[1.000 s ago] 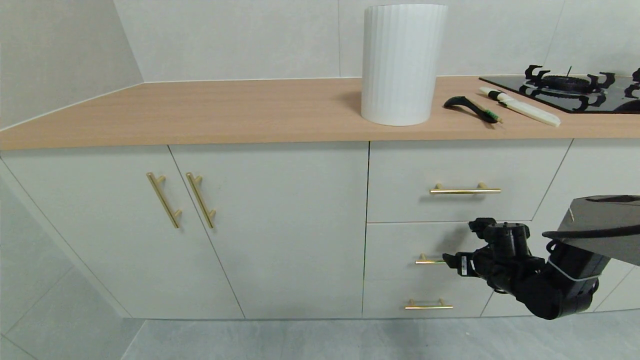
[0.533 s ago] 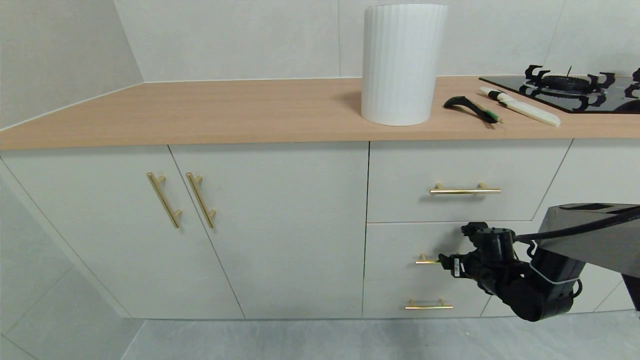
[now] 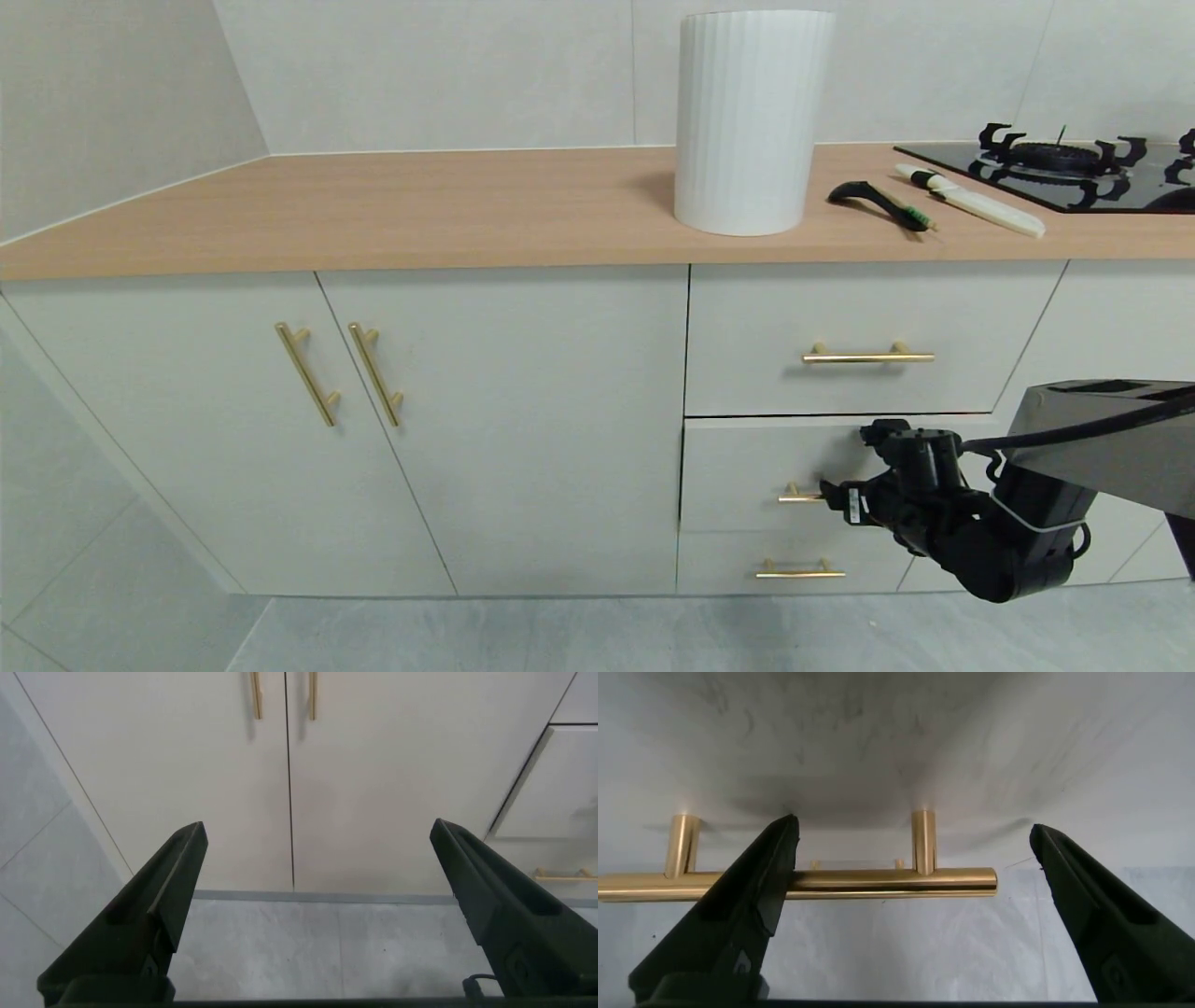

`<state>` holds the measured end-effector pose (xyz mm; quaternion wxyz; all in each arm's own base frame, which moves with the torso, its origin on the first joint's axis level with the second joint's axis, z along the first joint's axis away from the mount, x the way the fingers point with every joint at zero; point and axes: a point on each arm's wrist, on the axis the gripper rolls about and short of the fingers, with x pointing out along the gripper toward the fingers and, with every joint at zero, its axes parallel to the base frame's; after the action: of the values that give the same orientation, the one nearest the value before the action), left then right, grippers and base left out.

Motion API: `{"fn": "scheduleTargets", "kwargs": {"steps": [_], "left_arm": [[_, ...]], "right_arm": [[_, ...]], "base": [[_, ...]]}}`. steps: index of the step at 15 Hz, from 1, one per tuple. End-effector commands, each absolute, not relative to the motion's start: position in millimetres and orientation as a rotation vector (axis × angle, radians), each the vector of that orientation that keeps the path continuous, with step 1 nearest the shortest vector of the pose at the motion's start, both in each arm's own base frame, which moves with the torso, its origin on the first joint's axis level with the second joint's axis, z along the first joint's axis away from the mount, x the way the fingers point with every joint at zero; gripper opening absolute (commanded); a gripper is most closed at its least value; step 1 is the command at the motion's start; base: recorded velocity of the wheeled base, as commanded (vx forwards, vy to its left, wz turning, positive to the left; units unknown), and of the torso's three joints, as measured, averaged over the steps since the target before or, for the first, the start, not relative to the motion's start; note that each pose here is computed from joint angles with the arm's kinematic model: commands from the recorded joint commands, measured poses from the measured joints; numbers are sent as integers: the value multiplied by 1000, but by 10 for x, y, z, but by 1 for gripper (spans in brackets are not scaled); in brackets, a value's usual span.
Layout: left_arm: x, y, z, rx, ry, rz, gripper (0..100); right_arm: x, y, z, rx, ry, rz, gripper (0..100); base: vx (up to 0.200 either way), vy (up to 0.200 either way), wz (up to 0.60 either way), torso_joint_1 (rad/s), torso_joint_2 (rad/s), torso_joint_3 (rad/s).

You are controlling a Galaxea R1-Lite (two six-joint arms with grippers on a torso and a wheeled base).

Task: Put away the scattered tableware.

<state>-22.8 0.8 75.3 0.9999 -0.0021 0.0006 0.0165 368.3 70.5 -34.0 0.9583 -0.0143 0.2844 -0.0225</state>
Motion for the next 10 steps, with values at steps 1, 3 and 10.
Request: {"fn": "scheduleTargets", "kwargs": {"steps": [1, 3, 10], "left_arm": [[-228, 8, 753, -5, 1, 34, 100], [-228, 8, 753, -5, 1, 34, 100], [-228, 8, 753, -5, 1, 34, 100]], "right_arm": [[3678, 705, -324, -30, 577, -46, 100], [3663, 696, -298, -34, 598, -47, 100], [3148, 650, 581, -58, 698, 50, 100]], "base": [[0, 0, 0, 0, 0, 0], [0, 0, 0, 0, 0, 0], [0, 0, 0, 0, 0, 0]]}}
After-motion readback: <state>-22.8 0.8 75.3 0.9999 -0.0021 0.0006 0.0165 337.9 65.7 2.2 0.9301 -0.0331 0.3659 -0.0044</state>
